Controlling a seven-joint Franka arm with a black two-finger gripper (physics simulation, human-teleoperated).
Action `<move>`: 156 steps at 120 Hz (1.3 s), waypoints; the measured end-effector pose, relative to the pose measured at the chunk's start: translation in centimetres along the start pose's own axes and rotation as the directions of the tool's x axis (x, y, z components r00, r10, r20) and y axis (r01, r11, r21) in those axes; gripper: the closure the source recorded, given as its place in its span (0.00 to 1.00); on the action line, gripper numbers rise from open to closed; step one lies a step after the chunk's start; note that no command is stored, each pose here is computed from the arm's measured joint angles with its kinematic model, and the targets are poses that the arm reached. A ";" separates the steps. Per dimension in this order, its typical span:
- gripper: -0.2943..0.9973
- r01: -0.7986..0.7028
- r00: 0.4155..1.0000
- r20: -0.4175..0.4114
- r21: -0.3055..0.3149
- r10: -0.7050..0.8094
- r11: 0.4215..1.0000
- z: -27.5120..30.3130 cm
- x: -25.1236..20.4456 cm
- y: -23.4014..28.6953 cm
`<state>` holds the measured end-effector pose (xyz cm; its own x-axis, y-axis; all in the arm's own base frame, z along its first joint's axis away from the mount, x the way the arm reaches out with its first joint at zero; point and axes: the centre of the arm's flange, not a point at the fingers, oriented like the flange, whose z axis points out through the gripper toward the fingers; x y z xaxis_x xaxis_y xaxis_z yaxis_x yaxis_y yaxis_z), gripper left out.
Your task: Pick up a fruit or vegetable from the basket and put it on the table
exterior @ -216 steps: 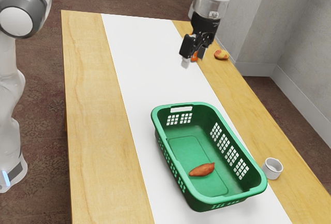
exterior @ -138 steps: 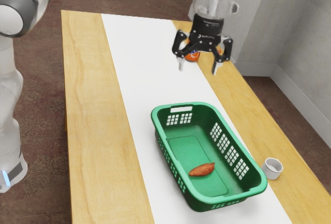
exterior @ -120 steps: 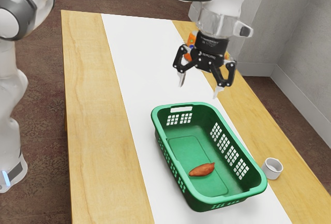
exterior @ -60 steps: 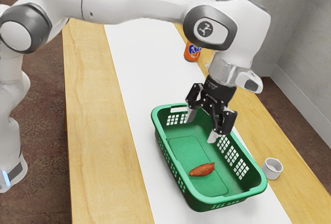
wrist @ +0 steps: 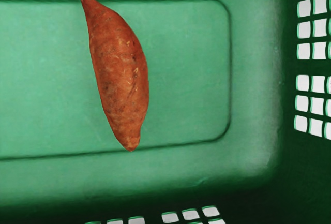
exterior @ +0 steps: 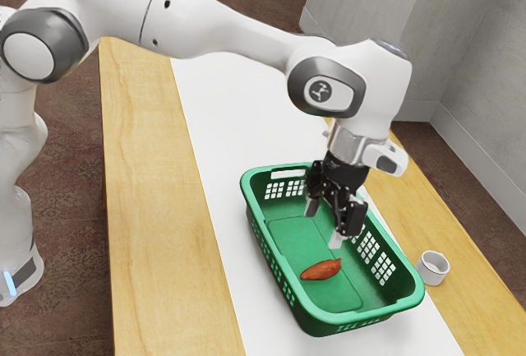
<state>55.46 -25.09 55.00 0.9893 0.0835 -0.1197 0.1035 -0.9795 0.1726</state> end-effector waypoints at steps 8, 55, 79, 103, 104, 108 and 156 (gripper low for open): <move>0.23 -0.020 1.000 0.000 -0.004 0.020 1.000 0.8 0.5 0.2; 0.23 -0.034 0.999 0.005 -0.019 0.034 0.999 4.3 4.2 -2.5; 0.23 -0.055 0.999 0.000 -0.023 0.055 0.998 5.5 5.0 -2.3; 0.23 -0.030 1.000 0.008 -0.043 0.030 0.999 7.0 5.9 -2.6; 0.23 -0.026 1.000 0.008 -0.044 0.026 0.999 7.0 6.0 -2.7; 0.23 -0.009 1.000 0.006 -0.047 0.010 0.999 7.0 6.1 -3.0; 0.23 0.102 0.995 0.001 -0.057 -0.103 0.993 6.8 4.5 -4.3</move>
<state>58.76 -21.71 47.05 0.9734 0.1834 -0.1374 0.2100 -0.9538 0.2147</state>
